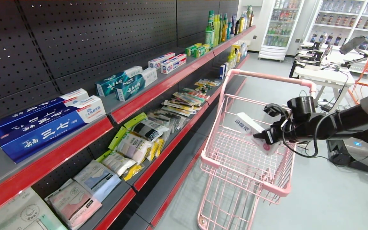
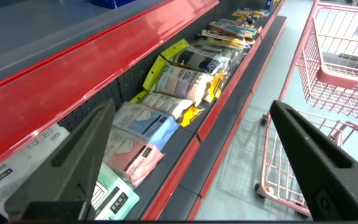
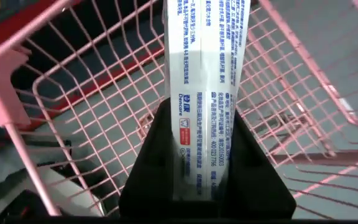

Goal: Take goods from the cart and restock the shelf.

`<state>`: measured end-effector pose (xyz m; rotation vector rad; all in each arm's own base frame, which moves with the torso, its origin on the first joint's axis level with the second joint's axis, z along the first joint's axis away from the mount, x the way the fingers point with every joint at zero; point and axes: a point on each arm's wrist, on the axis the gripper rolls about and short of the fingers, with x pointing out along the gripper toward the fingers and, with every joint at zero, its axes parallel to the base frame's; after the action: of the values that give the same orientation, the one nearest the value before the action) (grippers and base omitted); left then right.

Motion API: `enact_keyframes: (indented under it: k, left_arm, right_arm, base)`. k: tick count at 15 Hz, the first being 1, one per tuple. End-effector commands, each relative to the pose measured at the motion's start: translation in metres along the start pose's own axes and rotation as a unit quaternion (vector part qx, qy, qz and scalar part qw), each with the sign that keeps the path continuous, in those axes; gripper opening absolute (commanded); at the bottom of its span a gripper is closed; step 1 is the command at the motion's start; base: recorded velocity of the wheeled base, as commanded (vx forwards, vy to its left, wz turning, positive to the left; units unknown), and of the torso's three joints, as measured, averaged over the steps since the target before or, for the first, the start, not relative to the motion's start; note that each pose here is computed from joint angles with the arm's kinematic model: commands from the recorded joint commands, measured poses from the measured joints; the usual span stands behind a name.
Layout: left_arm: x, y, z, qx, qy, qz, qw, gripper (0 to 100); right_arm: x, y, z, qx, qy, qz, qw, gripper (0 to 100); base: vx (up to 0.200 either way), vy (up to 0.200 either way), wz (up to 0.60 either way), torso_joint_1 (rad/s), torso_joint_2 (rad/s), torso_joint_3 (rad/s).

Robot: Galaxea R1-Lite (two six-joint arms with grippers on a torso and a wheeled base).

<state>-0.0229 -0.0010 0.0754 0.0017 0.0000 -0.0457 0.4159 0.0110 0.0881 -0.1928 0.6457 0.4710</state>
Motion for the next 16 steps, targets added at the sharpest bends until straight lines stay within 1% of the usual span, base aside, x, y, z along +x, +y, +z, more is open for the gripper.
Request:
enact_keyframes:
  k: [1, 2, 3, 4, 5, 6, 7, 10, 11, 12, 14, 16]
  left_arm:
    - [0.000, 0.000, 0.000, 0.000, 0.001, 0.000, 1.0000, 100]
    - [0.000, 0.000, 0.000, 0.000, 0.000, 0.000, 1.0000, 100]
    - [0.000, 0.000, 0.000, 0.000, 0.000, 0.001, 1.0000, 100]
    - [0.000, 0.000, 0.000, 0.000, 0.001, 0.000, 1.0000, 100]
    - [0.000, 0.000, 0.000, 0.000, 0.000, 0.001, 1.0000, 100]
    - [0.000, 0.000, 0.000, 0.000, 0.001, 0.000, 1.0000, 100]
    - [0.000, 0.000, 0.000, 0.000, 0.000, 0.001, 1.0000, 100]
    - [0.000, 0.000, 0.000, 0.000, 0.000, 0.000, 1.0000, 100]
    - [0.000, 0.000, 0.000, 0.000, 0.000, 0.000, 1.0000, 100]
    - [0.000, 0.000, 0.000, 0.000, 0.001, 0.000, 1.0000, 100]
    - [0.000, 0.000, 0.000, 0.000, 0.000, 0.001, 1.0000, 100]
    - [0.000, 0.000, 0.000, 0.000, 0.001, 0.000, 1.0000, 100]
  right_arm:
    - [-0.072, 0.020, 0.037, 0.011, -0.057, -0.066, 0.996, 0]
    - [-0.090, 0.031, 0.039, 0.020, -0.062, -0.082, 0.995, 0]
    - [-0.094, 0.034, 0.040, 0.021, -0.064, -0.085, 0.994, 0]
    - [-0.131, 0.062, 0.044, 0.043, -0.082, -0.132, 0.987, 0]
    - [-0.142, 0.071, 0.043, 0.049, -0.089, -0.142, 0.985, 0]
    - [-0.173, 0.093, 0.039, 0.061, -0.111, -0.159, 0.979, 0]
    - [-0.198, 0.106, 0.030, 0.057, -0.127, -0.170, 0.976, 0]
    - [-0.256, 0.127, -0.001, 0.049, -0.171, -0.202, 0.963, 0]
    - [-0.278, 0.133, -0.015, 0.047, -0.192, -0.216, 0.956, 0]
    - [-0.293, 0.138, -0.029, 0.051, -0.198, -0.225, 0.953, 0]
    - [-0.320, 0.150, -0.058, 0.055, -0.189, -0.229, 0.953, 0]
    - [-0.331, 0.156, -0.072, 0.060, -0.189, -0.237, 0.951, 0]
  base:
    - [0.000, 0.000, 0.00, 0.000, 0.00, 0.000]
    - [0.000, 0.000, 0.00, 0.000, 0.00, 0.000]
    - [0.000, 0.000, 0.00, 0.000, 0.00, 0.000]
    - [0.000, 0.000, 0.00, 0.000, 0.00, 0.000]
    - [0.000, 0.000, 0.00, 0.000, 0.00, 0.000]
    - [0.000, 0.000, 0.00, 0.000, 0.00, 0.000]
    - [0.000, 0.000, 0.00, 0.000, 0.00, 0.000]
    - [0.000, 0.000, 0.00, 0.000, 0.00, 0.000]
    - [0.000, 0.000, 0.00, 0.000, 0.00, 0.000]
    - [0.000, 0.000, 0.00, 0.000, 0.00, 0.000]
    - [0.000, 0.000, 0.00, 0.000, 0.00, 0.000]
    - [0.000, 0.000, 0.00, 0.000, 0.00, 0.000]
